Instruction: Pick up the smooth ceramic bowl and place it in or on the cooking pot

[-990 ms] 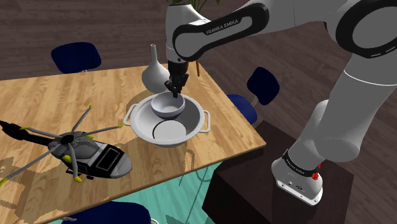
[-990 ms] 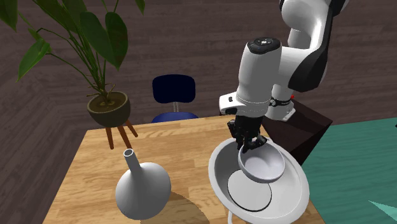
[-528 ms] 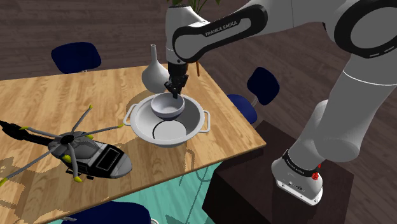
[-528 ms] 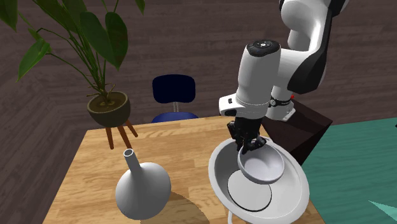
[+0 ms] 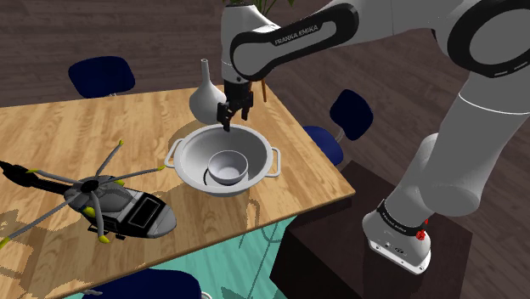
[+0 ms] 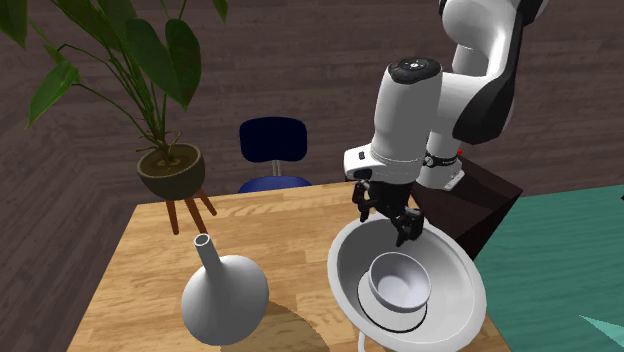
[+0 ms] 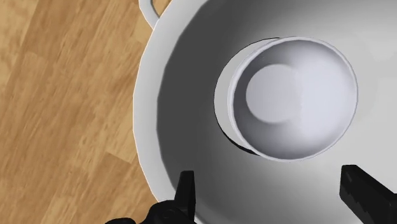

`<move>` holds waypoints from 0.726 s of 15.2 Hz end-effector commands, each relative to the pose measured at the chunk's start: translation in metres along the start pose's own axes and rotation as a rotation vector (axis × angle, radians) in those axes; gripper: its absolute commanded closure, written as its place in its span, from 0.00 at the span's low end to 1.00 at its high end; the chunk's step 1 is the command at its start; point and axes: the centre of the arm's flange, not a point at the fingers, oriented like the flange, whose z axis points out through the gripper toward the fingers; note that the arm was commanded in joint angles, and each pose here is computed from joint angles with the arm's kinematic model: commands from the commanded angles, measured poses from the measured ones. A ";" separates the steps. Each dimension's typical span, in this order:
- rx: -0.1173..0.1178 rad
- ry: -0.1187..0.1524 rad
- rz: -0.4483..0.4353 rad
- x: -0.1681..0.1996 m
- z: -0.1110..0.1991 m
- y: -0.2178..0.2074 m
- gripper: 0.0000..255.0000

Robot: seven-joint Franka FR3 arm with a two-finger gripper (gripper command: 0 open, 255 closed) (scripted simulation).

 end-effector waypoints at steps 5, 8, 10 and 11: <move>0.000 0.000 0.000 0.000 -0.043 0.000 0.00; 0.000 0.000 0.000 0.000 -0.043 0.000 0.00; 0.000 0.000 0.000 0.000 -0.043 0.000 0.00; 0.000 0.000 0.000 0.000 -0.043 0.000 0.00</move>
